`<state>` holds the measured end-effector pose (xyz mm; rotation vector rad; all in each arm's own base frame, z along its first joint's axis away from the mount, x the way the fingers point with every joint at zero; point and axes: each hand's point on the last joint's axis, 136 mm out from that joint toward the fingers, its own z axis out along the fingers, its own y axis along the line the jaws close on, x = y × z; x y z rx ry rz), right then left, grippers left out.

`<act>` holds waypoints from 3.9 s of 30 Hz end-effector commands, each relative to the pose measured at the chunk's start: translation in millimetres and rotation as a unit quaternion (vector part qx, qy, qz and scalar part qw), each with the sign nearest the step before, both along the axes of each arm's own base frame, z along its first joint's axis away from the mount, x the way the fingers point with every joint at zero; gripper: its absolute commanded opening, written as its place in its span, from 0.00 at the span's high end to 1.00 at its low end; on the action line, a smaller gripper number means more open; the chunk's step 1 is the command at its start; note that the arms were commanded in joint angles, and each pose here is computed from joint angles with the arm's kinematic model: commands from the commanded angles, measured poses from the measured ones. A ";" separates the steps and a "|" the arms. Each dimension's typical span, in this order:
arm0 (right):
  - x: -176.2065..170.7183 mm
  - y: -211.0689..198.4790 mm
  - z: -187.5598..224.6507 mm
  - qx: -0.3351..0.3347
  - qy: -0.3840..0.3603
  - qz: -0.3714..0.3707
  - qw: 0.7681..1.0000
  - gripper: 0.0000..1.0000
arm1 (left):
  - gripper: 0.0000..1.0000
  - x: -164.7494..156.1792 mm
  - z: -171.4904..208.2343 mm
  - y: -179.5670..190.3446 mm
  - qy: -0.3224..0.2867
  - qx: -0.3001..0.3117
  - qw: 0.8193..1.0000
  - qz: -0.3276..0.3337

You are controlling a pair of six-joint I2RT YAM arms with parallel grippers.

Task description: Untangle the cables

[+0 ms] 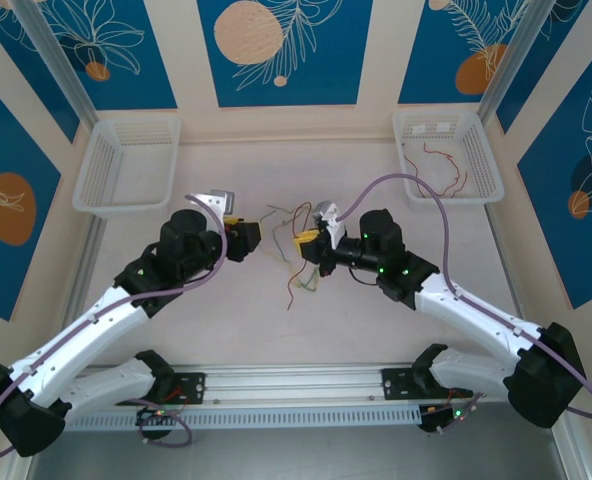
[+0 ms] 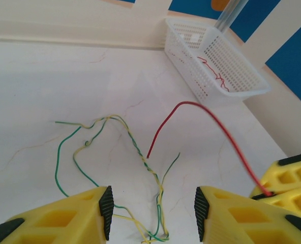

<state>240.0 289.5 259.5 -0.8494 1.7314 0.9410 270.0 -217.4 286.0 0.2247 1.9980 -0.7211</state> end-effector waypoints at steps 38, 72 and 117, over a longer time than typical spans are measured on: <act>318.1 -400.1 72.1 -0.170 0.053 -0.689 0.703 1.00 | 0.35 -50.8 -4.1 -16.6 -0.023 0.021 0.990 -0.135; 347.9 -370.8 -58.2 -0.220 0.256 -0.578 0.743 0.12 | 0.35 -45.6 -10.7 -21.1 -0.007 0.027 0.991 -0.131; 97.3 -93.5 -182.6 -0.115 0.437 -0.329 0.829 0.26 | 0.24 43.1 -176.7 -28.2 0.197 0.081 0.977 0.016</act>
